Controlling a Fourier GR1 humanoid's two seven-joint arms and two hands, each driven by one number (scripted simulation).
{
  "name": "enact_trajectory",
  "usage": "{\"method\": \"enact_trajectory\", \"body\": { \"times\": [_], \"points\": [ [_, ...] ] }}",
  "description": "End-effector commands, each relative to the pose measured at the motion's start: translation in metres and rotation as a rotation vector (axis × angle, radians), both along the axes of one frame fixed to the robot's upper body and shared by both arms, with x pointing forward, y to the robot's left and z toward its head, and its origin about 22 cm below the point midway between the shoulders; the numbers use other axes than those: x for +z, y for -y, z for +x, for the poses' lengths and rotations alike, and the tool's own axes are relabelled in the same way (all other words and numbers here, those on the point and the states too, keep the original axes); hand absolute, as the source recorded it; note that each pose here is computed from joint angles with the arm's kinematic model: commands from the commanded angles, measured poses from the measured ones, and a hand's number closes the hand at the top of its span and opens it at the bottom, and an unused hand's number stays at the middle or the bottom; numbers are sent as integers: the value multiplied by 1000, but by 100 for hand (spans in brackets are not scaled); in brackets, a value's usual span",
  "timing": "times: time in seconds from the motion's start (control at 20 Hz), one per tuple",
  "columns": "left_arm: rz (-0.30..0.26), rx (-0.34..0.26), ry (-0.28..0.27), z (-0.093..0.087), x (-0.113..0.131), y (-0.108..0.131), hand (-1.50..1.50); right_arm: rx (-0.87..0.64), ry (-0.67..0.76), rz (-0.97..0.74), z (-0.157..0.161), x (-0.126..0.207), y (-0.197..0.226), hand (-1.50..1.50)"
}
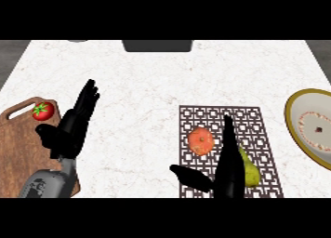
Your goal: Pick the squash from the placemat and place it in the bowl
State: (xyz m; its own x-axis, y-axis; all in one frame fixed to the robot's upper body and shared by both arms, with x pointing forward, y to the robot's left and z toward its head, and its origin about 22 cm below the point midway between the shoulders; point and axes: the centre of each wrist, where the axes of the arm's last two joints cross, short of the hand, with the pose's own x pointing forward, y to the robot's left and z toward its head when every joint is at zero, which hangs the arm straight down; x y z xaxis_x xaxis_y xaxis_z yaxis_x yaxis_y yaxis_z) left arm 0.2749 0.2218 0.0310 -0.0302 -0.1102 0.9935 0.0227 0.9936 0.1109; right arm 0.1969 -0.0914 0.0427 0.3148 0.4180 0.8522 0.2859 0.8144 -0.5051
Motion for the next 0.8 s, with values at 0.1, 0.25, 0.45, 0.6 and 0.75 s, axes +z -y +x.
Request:
{"method": "enact_trajectory", "body": {
  "times": [0.1,0.25,0.45,0.6,0.75],
  "points": [
    [3,-10,-8,-12,-13,18,0,-23,41,74,-9,-9,1,-150],
    [3,-11,-9,8,3,16,0,-24,33,109,2,-8,-6,-150],
    [29,-10,-6,-7,-6,4,0,-44,41,155,7,-15,-15,-150],
    [1,0,-8,-22,-4,21,0,-40,35,159,5,-38,0,-150],
    [-2,-6,-6,8,-16,2,0,-46,31,179,12,-45,-8,-150]
  ]
}}
